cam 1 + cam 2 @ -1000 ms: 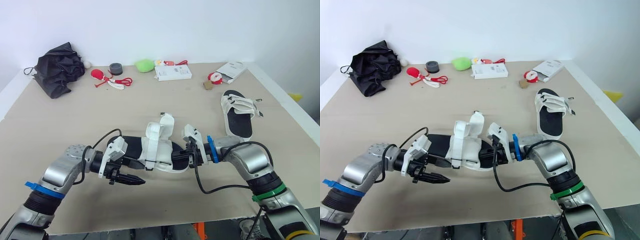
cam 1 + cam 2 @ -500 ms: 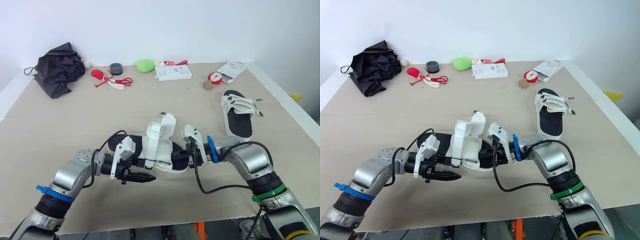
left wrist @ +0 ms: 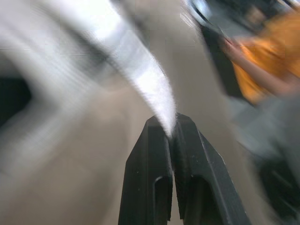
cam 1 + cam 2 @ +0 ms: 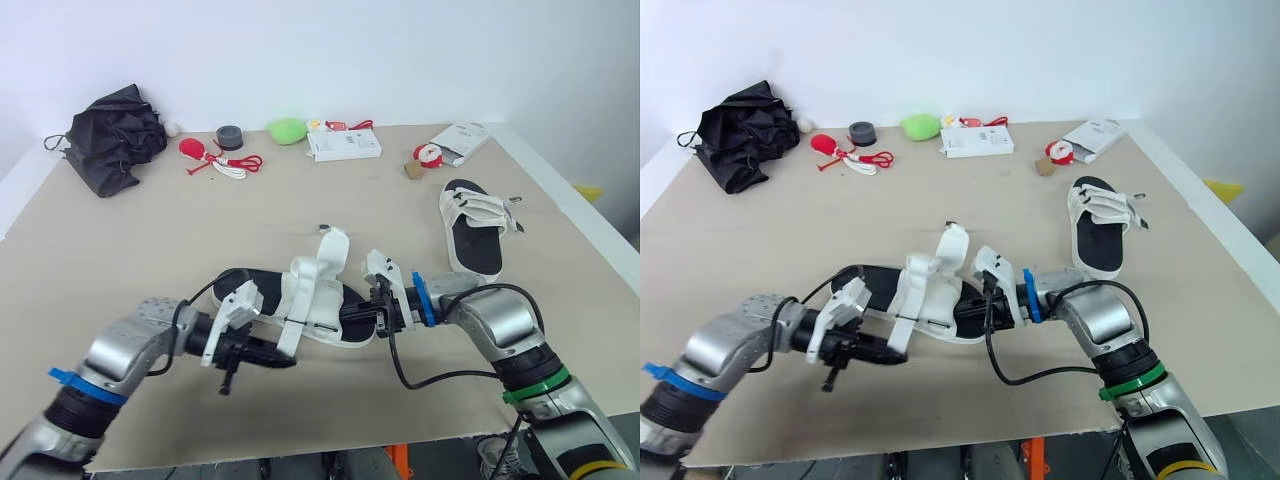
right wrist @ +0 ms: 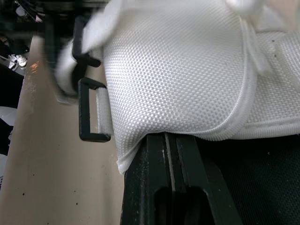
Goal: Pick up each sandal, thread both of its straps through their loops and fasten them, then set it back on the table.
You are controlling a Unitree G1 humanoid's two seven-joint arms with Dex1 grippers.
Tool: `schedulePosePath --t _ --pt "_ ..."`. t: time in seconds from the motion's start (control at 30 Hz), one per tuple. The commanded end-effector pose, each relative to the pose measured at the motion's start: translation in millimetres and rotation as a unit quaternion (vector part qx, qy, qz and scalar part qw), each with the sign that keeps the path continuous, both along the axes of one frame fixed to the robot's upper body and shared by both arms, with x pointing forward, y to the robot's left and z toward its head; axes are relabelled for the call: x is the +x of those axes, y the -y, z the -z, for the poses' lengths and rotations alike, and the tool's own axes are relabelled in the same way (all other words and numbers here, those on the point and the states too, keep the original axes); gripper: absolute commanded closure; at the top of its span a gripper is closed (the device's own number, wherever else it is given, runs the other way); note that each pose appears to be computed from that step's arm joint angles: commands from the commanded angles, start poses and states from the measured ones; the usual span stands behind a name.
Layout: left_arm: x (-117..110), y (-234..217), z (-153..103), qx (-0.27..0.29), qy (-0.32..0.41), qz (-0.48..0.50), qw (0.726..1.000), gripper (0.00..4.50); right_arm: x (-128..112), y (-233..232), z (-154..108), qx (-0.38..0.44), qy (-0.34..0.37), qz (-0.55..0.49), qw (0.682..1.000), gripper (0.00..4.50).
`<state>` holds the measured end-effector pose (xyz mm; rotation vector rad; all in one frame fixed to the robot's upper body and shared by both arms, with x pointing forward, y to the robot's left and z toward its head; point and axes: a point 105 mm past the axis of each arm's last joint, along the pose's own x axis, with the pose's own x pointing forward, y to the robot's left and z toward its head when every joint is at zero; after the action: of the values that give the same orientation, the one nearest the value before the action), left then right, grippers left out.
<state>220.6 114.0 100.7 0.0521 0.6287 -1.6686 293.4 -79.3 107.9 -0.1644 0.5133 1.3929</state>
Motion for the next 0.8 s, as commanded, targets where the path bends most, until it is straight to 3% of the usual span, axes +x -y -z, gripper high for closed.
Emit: schedulePosePath --t 0.03,0.2,0.27,0.37,0.7,0.8 --pt "-27 -20 -3 0.039 -0.027 0.089 0.995 4.46 0 3 3 -0.01 -0.003 0.002 1.0 4.5" --pt "-66 -41 5 0.088 -0.042 0.175 0.98 4.46 -1 2 2 -0.012 -0.005 -0.004 1.0 4.5" --pt "-80 -39 2 0.071 -0.061 0.195 0.976 4.46 -2 3 2 -0.015 -0.007 -0.007 1.0 4.5" --pt "-80 -31 -3 0.031 -0.058 0.196 0.978 4.46 -5 4 2 -0.02 -0.01 -0.01 1.0 4.5" --pt "16 28 -46 -0.136 -0.07 -0.017 0.988 4.46 -7 8 1 -0.03 -0.013 -0.01 0.999 4.5" --pt "22 39 -56 -0.151 -0.106 -0.038 0.982 4.46 -9 7 3 -0.028 -0.014 -0.008 0.999 4.5"
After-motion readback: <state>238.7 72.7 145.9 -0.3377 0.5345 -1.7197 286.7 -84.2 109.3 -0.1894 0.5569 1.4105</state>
